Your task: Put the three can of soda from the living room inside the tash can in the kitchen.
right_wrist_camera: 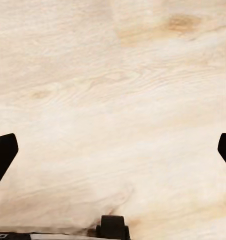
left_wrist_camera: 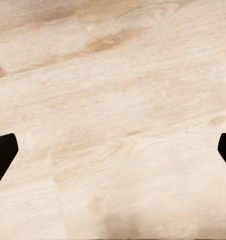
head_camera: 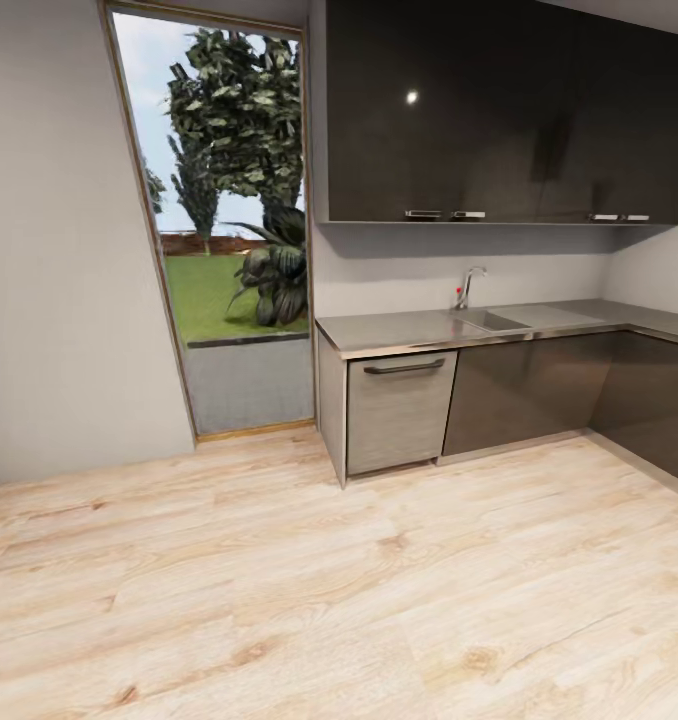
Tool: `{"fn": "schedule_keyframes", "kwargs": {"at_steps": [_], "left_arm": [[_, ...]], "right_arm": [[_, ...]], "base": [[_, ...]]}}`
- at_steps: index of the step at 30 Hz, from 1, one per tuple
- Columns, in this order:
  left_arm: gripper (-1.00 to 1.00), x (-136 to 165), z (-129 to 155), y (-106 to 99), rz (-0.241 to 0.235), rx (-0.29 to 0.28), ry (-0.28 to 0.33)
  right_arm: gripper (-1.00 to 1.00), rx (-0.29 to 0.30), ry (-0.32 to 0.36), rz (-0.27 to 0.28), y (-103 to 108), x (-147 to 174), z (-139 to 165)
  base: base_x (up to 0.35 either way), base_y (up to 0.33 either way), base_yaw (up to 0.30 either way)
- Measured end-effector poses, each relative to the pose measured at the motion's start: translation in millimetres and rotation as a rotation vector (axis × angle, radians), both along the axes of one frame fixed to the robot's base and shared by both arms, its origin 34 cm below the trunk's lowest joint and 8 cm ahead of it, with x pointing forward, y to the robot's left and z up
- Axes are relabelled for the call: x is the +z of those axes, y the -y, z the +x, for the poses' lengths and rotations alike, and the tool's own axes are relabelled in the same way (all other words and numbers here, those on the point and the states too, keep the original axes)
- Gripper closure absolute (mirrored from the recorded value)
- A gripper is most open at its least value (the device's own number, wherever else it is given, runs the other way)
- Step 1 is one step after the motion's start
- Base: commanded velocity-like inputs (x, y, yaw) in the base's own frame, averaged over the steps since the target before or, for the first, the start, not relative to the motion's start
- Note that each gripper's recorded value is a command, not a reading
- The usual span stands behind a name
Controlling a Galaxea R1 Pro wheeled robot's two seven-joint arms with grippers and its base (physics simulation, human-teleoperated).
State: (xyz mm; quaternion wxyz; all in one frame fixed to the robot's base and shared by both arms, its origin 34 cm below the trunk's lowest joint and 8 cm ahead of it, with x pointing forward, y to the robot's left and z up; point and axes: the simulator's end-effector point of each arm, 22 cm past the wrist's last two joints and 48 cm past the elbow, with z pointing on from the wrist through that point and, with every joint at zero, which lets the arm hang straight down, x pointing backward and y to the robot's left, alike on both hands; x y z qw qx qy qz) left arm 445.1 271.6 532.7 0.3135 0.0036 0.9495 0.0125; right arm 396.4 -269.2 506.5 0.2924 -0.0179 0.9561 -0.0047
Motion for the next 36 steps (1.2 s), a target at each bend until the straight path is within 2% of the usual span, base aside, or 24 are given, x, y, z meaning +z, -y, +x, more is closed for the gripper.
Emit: {"fn": "schedule_keyframes", "kwargs": {"at_steps": [1,5,7,8,9,10,11,12,15,19,24,27,32,36], "left_arm": [[-1.0,1,2,0,0.0,0.0,0.004],[-1.0,46,52,-1,0.003,-0.006,0.149],[-1.0,97,95,1,0.004,-0.013,0.306],[-1.0,113,106,1,0.005,-0.015,0.356],[-1.0,114,107,1,0.005,-0.015,0.358],[-1.0,144,124,2,0.005,-0.021,0.454],[-1.0,160,132,3,0.005,-0.024,0.505],[-1.0,188,142,5,0.005,-0.028,0.592],[-1.0,219,149,6,0.004,-0.034,0.693],[-1.0,232,143,8,0.0,-0.044,0.748],[-1.0,234,131,16,-0.023,-0.093,0.792],[-1.0,236,124,17,-0.029,-0.107,0.817],[-1.0,234,108,7,-0.019,-0.098,0.843],[-1.0,233,104,3,-0.014,-0.093,0.85]], "right_arm": [[-1.0,0.0,0.003,0.0,0,1,1],[-1.0,0.031,0.149,0.032,-10,41,59],[-1.0,0.094,0.281,0.083,-27,86,105],[-1.0,0.111,0.319,0.092,-30,101,117],[-1.0,0.112,0.32,0.092,-30,101,117],[-1.0,0.137,0.391,0.1,-33,129,138],[-1.0,0.148,0.432,0.101,-33,146,149],[-1.0,0.164,0.493,0.101,-33,171,165],[-1.0,0.181,0.56,0.096,-32,200,179],[-1.0,0.208,0.606,0.08,-22,220,186],[-1.0,0.262,0.69,0.066,-14,245,190],[-1.0,0.256,0.721,0.054,-3,249,186],[-1.0,0.219,0.763,0.029,22,255,175],[-1.0,0.218,0.781,0.026,27,258,169]], "base": [[0.0,0.0,0.0],[0.0,0.0,0.0],[0.0,0.0,0.0],[0.0,0.0,0.0],[0.0,0.0,0.0],[0.0,0.0,0.0],[0.0,0.0,0.0],[0.0,0.0,0.0],[0.0,0.0,0.0],[0.0,0.0,0.0],[0.0,0.0,0.0],[0.0,0.0,0.0],[0.0,0.0,0.0],[0.0,0.0,0.0]]}}
